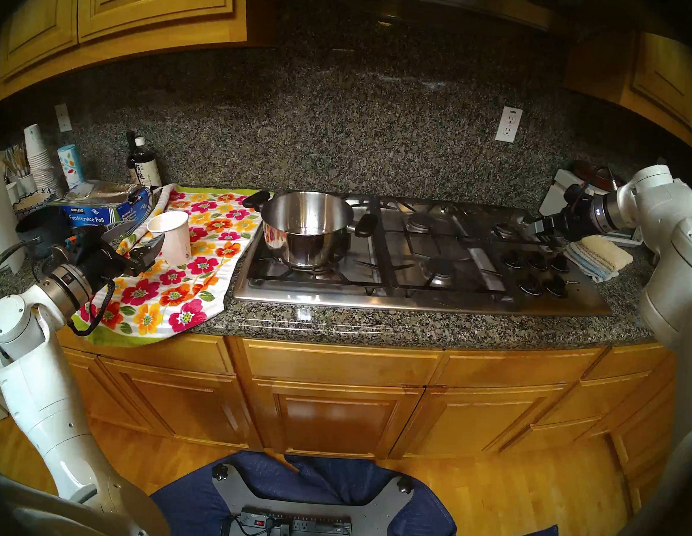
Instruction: Pick up the water cup, pour water into the pot, turn on the stove
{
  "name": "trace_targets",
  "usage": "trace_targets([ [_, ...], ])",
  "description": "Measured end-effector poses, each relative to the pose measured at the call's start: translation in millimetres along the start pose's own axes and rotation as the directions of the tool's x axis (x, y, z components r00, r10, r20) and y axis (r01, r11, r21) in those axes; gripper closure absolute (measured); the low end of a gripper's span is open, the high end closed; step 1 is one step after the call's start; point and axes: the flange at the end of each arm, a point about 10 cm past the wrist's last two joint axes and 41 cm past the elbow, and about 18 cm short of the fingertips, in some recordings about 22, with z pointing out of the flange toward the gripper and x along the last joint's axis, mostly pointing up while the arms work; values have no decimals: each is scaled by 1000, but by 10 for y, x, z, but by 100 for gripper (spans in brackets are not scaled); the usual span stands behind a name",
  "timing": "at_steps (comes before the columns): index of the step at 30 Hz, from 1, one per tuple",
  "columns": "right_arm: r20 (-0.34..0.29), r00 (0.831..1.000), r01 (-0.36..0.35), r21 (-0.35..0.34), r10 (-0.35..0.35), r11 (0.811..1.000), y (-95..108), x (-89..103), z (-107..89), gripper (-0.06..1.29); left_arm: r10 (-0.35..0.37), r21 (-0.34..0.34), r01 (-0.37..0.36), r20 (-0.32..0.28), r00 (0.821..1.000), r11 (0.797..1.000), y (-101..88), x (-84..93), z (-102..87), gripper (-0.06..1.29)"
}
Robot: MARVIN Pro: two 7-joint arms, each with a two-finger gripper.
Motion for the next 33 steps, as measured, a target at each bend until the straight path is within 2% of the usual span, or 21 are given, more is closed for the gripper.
trace_targets([
  [9, 9, 1000, -23, -5, 23, 1000, 32, -41, -22, -1, 1, 0, -1, 1, 1000, 1000, 0, -1, 0, 0],
  [18, 31, 997, -69, -25, 70, 997, 143, -186, -92, -1, 1, 0, -1, 2, 1000, 1000, 1, -5, 0, 0],
  [33, 68, 992, -108, -14, 109, 994, 230, -374, -158, -1, 2, -2, -2, 8, 1000, 1000, 6, -22, 2, 0],
])
